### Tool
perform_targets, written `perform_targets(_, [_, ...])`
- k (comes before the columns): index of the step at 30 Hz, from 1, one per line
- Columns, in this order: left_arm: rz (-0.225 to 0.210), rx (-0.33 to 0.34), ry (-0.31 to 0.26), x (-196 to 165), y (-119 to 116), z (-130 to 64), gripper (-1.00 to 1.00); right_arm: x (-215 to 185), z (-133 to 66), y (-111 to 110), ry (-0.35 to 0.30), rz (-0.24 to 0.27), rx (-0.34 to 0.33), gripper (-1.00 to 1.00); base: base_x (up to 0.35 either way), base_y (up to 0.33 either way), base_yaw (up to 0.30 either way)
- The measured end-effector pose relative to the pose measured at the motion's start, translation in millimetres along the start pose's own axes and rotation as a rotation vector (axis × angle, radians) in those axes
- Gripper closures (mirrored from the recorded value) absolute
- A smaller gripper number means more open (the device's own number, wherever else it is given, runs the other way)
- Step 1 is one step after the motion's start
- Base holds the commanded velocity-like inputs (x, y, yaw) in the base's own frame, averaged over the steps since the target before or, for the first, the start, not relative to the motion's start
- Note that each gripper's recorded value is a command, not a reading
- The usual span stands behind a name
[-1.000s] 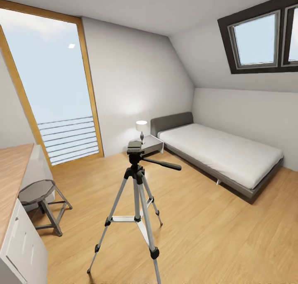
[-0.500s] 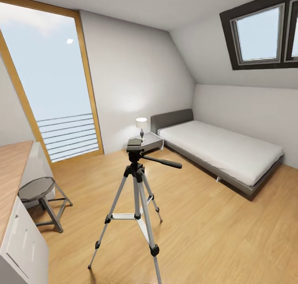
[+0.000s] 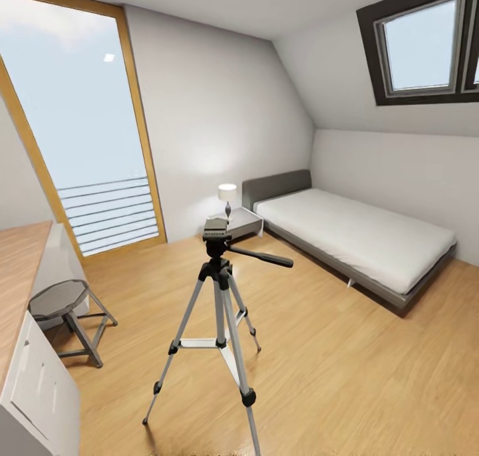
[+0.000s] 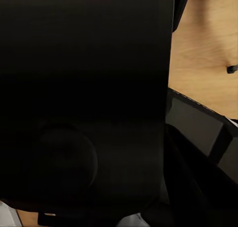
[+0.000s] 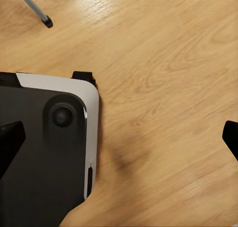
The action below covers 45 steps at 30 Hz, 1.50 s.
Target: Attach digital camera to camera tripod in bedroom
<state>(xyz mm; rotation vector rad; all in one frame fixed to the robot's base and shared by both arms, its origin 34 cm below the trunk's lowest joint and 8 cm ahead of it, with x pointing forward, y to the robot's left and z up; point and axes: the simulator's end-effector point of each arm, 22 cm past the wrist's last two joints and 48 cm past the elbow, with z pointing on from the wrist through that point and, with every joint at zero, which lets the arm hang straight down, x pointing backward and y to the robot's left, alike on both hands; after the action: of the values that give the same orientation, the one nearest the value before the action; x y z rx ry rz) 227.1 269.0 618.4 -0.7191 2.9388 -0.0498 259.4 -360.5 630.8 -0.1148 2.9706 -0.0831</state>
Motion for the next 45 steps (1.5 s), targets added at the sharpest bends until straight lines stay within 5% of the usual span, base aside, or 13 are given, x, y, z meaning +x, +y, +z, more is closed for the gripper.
perform_targets(45, [0.000,-0.035,0.060,24.4,14.1,4.1,1.00,27.7,5.2,2.4,0.068,-0.004,-0.005,-1.00,-0.024,0.015,0.000])
